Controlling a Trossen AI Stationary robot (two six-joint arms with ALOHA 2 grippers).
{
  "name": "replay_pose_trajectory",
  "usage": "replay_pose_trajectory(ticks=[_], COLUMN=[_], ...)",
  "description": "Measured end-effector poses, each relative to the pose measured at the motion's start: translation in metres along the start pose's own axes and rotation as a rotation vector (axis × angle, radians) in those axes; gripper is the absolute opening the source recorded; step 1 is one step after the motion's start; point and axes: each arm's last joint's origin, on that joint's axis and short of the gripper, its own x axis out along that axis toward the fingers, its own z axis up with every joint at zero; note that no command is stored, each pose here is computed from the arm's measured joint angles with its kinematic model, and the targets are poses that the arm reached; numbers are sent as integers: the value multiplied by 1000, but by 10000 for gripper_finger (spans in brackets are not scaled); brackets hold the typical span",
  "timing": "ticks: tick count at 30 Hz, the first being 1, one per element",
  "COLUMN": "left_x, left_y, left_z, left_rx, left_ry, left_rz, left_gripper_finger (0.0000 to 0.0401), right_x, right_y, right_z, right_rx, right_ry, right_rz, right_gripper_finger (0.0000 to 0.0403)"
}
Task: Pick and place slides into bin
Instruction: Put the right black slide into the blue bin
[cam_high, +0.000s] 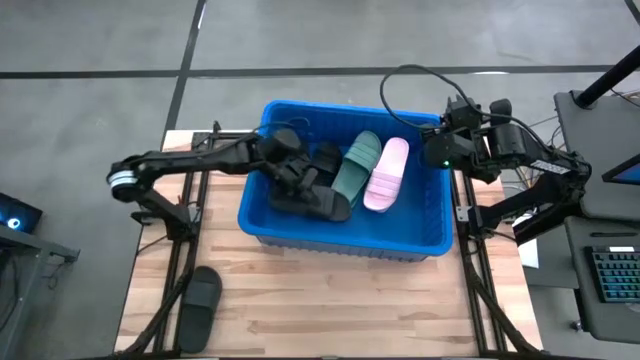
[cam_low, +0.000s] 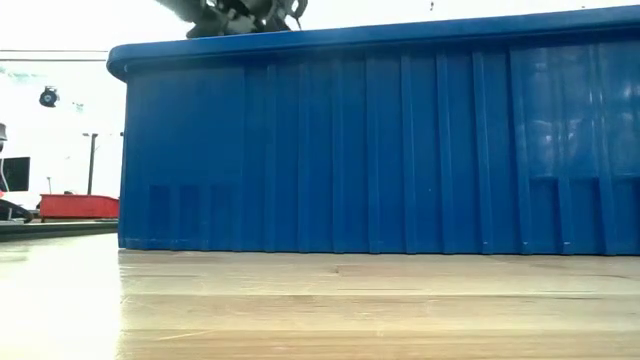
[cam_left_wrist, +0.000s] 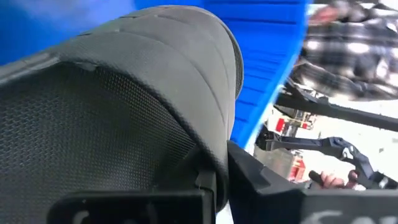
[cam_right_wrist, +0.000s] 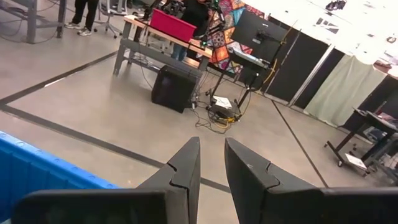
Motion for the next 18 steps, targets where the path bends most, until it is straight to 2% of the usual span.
replay_pose_trajectory(ticks=[7,11,15,18], left_x=[27,39,50,56], left_y=[23,37,50,56], left_z=[13,18,22,22], left_rx=[-180,-268,-317,-347], left_ry=[45,76,107,131], left_rz=[74,119,160,178], left_gripper_finger=[0,0,0,0], right_x=[0,0,0,0], right_y=[0,0,0,-1], right_z=[0,0,0,0], right_rx=[-7,-55,-118,-123], right_ry=[0,0,0,0], right_rz=[0,0,0,0], right_gripper_finger=[66,66,66,66])
